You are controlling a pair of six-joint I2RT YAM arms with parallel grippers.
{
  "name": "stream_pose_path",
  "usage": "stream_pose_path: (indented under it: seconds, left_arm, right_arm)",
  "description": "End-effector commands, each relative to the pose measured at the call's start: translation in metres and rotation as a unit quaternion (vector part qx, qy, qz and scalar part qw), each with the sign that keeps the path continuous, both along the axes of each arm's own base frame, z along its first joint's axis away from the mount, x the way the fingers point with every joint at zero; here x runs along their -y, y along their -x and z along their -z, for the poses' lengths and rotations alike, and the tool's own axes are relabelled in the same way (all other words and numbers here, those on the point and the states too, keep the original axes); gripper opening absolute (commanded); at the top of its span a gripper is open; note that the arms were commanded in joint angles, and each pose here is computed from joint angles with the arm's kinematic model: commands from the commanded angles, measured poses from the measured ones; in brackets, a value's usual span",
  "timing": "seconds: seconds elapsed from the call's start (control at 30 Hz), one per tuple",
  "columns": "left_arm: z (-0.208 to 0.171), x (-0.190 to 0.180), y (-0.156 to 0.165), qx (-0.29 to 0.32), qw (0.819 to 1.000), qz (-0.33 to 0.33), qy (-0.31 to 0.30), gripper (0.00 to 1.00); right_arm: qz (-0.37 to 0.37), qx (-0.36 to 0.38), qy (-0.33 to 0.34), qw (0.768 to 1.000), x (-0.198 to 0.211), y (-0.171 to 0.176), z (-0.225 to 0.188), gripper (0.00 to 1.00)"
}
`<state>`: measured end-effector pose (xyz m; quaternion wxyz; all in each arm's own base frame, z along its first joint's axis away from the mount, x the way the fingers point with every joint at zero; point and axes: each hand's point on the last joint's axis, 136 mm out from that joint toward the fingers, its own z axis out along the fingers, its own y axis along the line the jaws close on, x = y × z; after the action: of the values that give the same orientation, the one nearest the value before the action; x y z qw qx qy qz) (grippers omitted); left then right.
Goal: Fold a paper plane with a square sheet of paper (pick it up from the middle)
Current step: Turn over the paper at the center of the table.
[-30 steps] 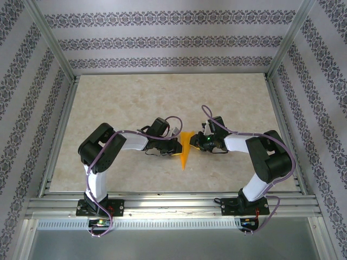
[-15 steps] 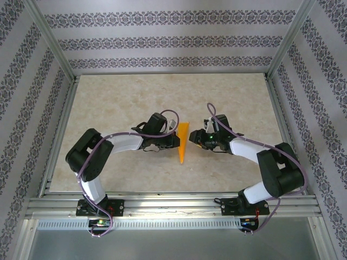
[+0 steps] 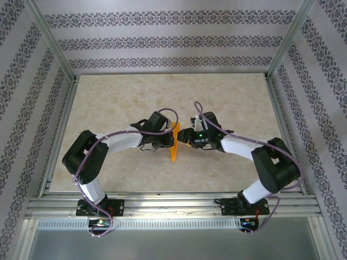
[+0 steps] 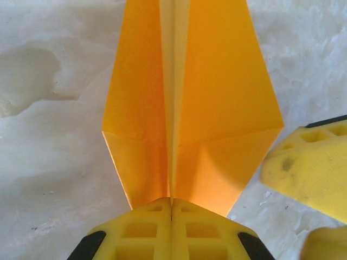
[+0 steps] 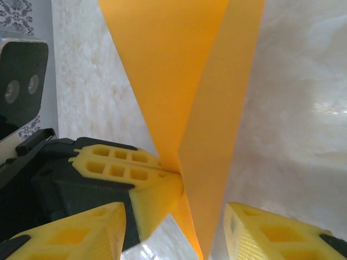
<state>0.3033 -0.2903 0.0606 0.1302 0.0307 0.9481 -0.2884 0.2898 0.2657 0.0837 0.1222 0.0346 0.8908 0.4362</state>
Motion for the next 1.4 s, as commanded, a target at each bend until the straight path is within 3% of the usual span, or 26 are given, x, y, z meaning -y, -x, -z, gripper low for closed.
stream_pose_path:
  seconds: [0.0,0.37,0.5,0.87,1.37]
  left_arm:
    - [-0.003,0.000,0.004,0.001,1.000,0.014,-0.019,0.00]
    - [0.008,-0.004,0.012,-0.015,0.999,0.016,-0.042,0.00]
    - [0.014,-0.006,0.013,-0.025,0.998,0.019,-0.057,0.00]
    - [0.023,0.004,0.014,-0.045,0.997,0.029,-0.053,0.09]
    - [0.031,0.013,0.015,-0.059,0.997,0.032,-0.038,0.15]
  right_arm:
    - [0.011,-0.012,0.006,1.000,-0.004,-0.008,0.007,0.50]
    - [0.029,-0.039,0.038,0.998,0.005,-0.015,0.039,0.22]
    - [0.021,-0.049,0.033,0.998,0.004,-0.010,0.045,0.16]
    - [0.011,-0.054,0.020,0.998,0.000,-0.007,0.050,0.07]
    - [0.010,-0.058,0.014,0.998,0.000,-0.005,0.053,0.06]
